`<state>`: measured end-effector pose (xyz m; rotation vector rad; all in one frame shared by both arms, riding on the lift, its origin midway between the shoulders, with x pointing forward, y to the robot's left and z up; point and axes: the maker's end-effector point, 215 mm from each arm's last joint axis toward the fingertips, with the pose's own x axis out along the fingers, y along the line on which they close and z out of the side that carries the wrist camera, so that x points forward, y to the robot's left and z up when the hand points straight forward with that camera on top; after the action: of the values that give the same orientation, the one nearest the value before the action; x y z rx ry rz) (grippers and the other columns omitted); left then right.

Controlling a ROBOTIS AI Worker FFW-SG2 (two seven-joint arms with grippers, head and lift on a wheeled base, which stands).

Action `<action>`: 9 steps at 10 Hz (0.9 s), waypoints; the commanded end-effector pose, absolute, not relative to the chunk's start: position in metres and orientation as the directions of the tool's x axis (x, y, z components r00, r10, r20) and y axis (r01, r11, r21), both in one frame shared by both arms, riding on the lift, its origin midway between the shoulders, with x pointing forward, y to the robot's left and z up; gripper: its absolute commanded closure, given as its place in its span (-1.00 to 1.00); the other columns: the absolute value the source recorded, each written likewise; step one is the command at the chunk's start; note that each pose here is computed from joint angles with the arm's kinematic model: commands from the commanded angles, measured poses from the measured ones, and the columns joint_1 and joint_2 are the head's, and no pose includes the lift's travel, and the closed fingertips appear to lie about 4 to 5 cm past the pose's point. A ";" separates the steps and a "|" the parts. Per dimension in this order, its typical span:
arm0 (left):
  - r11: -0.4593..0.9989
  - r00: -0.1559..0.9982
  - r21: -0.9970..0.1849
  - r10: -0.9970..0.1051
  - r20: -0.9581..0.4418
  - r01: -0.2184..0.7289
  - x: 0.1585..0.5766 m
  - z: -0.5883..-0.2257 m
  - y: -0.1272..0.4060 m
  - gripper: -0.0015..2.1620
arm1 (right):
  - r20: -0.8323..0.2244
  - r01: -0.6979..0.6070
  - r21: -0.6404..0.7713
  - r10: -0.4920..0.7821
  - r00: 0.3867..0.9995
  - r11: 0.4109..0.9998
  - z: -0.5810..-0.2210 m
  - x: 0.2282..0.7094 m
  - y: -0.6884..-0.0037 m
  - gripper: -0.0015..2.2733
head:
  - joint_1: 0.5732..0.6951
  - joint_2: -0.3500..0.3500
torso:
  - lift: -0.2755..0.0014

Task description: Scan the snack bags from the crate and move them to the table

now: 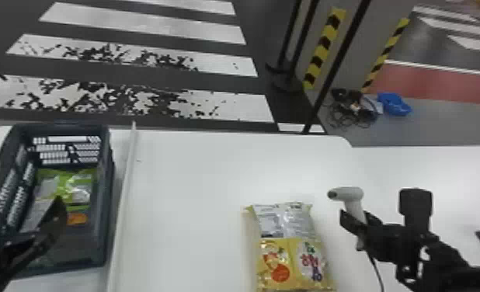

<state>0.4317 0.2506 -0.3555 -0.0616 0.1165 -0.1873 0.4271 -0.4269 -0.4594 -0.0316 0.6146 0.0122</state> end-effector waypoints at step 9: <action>0.982 0.976 -0.045 -0.186 -0.116 0.182 0.443 -0.358 0.268 -0.95 | -0.677 0.107 -0.028 -0.098 0.730 0.994 -0.456 0.361 -0.328 0.97 | 1.00 -0.39 | 0.30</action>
<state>0.4435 0.2682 -0.3569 -0.0340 0.1198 -0.1858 0.3571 -0.3401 -0.4557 0.0147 0.7466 -0.1210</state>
